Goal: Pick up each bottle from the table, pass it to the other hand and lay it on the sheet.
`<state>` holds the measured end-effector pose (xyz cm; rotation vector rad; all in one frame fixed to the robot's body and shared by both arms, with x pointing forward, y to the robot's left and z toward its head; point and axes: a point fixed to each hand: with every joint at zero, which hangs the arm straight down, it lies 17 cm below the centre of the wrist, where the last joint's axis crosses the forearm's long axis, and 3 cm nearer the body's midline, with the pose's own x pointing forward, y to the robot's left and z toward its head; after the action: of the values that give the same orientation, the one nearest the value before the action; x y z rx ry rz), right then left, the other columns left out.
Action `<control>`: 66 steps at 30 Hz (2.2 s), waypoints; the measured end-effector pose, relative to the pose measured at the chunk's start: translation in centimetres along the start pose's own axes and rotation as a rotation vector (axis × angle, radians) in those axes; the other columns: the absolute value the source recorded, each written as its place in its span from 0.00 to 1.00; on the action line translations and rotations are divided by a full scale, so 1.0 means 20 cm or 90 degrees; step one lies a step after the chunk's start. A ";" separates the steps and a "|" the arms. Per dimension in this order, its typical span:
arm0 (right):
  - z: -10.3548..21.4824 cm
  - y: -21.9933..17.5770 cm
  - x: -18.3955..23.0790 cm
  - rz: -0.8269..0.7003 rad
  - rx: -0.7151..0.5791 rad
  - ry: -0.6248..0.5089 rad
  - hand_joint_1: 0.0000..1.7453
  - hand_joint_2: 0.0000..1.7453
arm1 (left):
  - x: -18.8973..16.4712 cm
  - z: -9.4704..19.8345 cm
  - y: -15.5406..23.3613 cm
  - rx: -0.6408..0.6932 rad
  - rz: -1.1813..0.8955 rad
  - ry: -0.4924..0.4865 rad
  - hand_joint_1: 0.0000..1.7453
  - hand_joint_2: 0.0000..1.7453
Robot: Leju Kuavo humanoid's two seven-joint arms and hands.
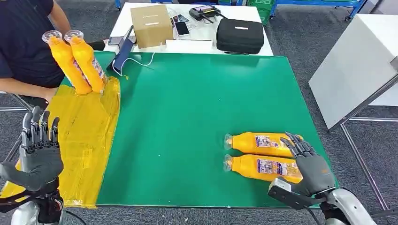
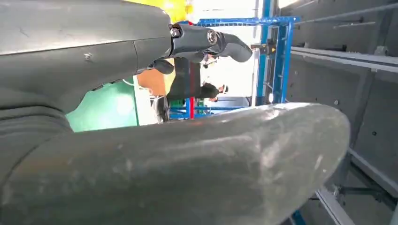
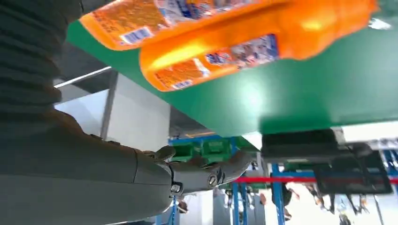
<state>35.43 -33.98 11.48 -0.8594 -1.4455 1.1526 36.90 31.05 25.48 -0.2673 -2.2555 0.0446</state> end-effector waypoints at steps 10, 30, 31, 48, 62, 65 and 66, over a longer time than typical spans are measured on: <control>0.11 0.10 -0.13 0.025 0.072 0.040 0.00 1.00 | -0.01 -0.02 0.01 0.003 0.006 -0.002 0.00 0.00; 0.18 0.28 -0.23 0.049 0.143 0.073 0.00 1.00 | -0.04 -0.06 0.02 0.004 0.016 0.002 0.00 0.00; 0.18 0.28 -0.23 0.049 0.144 0.073 0.00 1.00 | -0.04 -0.06 0.02 0.004 0.016 0.002 0.00 0.00; 0.09 0.33 -0.27 0.074 0.133 0.097 0.00 1.00 | -0.06 -0.08 0.00 -0.002 0.023 0.005 0.00 0.00; 0.07 0.61 -0.42 0.135 0.202 0.156 1.00 1.00 | -0.12 -0.15 -0.06 -0.013 0.041 0.017 0.00 0.00; 0.08 0.66 -0.43 0.138 0.219 0.159 1.00 1.00 | -0.12 -0.17 -0.07 -0.014 0.045 0.016 0.00 0.00; 0.08 0.68 -0.43 0.133 0.224 0.158 1.00 1.00 | -0.13 -0.17 -0.07 -0.013 0.046 0.017 0.00 0.00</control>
<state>34.66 -38.58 -3.91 -0.8810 -0.9312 1.3542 40.79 28.95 25.85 -0.3583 -2.2197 0.0556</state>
